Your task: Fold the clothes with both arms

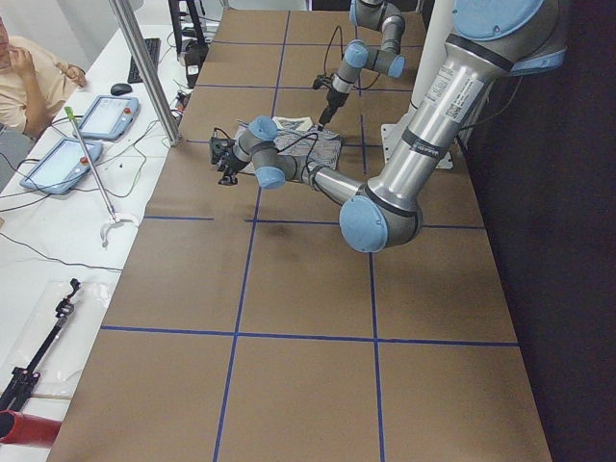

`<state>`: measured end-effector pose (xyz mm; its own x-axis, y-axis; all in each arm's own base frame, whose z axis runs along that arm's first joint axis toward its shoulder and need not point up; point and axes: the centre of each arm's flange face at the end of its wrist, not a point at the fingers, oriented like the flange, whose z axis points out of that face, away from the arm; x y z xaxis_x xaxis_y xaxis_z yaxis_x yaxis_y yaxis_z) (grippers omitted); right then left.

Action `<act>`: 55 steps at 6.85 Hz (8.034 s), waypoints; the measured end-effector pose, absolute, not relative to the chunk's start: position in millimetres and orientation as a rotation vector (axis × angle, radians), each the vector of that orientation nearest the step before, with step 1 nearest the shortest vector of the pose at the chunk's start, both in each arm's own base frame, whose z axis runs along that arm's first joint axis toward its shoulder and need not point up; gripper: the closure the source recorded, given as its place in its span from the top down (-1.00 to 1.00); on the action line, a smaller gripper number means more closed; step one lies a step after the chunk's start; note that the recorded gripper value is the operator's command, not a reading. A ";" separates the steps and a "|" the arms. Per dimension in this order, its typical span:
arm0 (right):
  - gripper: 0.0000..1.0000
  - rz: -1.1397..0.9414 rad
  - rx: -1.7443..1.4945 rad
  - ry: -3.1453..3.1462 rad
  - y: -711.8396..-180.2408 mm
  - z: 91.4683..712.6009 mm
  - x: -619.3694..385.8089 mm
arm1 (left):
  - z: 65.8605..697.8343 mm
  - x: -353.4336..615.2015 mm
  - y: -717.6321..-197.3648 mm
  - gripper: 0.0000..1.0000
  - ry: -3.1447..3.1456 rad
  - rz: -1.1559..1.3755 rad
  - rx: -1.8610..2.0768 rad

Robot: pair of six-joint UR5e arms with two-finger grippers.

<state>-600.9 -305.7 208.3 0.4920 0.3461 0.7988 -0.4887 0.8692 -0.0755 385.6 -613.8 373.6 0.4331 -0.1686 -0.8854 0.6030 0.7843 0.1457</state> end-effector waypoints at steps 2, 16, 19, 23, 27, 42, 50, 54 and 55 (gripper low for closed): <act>0.35 0.497 0.152 -0.901 -290.2 221.8 -616.7 | 385.6 377.8 -601.4 0.08 1.023 -0.499 0.463; -1.00 0.531 0.119 -0.884 -275.5 241.0 -615.6 | 382.6 382.1 -599.6 0.08 1.023 -0.494 0.460; -1.00 0.525 0.121 -0.884 -277.1 240.7 -613.9 | 381.3 381.7 -600.4 0.08 1.024 -0.497 0.459; -1.00 0.526 0.112 -0.910 -277.1 240.0 -577.9 | 335.0 375.2 -583.1 0.08 1.135 -0.550 0.418; -1.00 0.513 0.105 -0.912 -260.6 257.8 -545.1 | 267.4 431.2 -427.0 0.22 1.270 -0.566 0.164; -1.00 0.510 0.110 -0.914 -258.8 257.1 -544.3 | 320.8 524.9 -266.2 0.14 1.038 -0.497 -0.024; -1.00 0.515 0.112 -0.919 -260.0 257.3 -536.2 | 302.4 512.1 -257.9 -1.00 1.073 -0.486 -0.030; -1.00 0.539 0.121 -1.013 -262.4 234.2 -456.2 | 196.5 437.4 -243.2 -1.00 1.126 -0.535 -0.058; -1.00 0.568 0.136 -1.028 -300.7 215.6 -456.0 | 191.0 436.7 -283.8 -1.00 1.113 -0.555 0.021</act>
<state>-456.0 -300.7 215.6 0.3869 0.3823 0.8391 -0.5067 0.8484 -0.1530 436.7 -283.8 191.0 0.3218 -0.4121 -0.8524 0.4328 0.8647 -0.2547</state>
